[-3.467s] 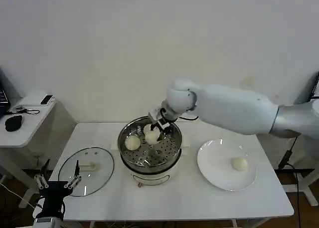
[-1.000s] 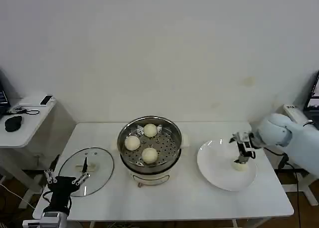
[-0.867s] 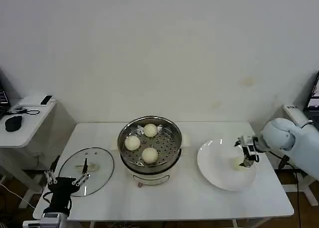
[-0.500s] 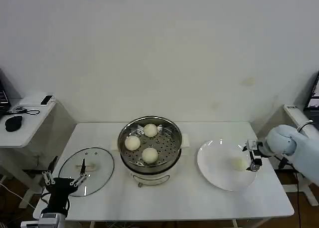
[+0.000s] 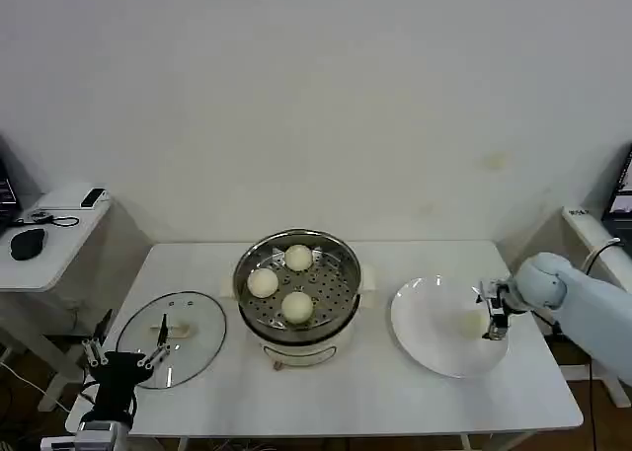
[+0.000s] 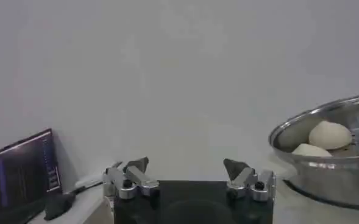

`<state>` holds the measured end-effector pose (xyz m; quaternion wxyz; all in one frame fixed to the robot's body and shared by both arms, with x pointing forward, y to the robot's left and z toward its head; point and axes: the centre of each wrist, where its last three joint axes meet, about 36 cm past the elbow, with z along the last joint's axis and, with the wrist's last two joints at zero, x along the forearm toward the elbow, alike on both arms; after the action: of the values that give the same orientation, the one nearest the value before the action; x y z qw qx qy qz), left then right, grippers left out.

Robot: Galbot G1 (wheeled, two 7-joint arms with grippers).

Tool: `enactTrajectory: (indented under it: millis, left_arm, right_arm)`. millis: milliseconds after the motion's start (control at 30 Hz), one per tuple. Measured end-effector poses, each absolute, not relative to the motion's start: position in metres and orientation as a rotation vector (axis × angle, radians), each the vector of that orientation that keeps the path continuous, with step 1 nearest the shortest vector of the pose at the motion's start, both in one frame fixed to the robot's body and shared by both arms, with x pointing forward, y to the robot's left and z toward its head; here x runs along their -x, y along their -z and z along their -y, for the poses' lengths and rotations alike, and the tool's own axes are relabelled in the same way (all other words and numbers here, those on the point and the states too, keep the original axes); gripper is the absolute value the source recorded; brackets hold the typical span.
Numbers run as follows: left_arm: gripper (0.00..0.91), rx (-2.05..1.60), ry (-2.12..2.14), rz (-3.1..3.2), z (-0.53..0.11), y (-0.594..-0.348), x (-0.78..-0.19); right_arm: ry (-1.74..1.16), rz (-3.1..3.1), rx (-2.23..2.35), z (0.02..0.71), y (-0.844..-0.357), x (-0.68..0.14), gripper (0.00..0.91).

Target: Take steamed baozi put them in steamer then cover it.

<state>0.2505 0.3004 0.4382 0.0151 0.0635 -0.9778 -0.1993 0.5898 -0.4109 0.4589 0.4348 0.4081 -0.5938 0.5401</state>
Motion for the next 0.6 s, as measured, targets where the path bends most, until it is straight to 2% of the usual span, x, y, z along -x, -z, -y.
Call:
enactTrajectory:
  millis: [367,600]
  left_arm:
    - [0.907,-0.207,0.617,3.038,-0.301,-0.437,-0.251]
    - [0.907,-0.210,0.617,3.038,-0.302,-0.437,-0.250]
  right_arm:
    - [-1.325,1.467,-1.014,0.403,-0.449,-0.600,0.665]
    - [-1.317,1.464,-1.010,0.402,-0.452,-0.603,0.645]
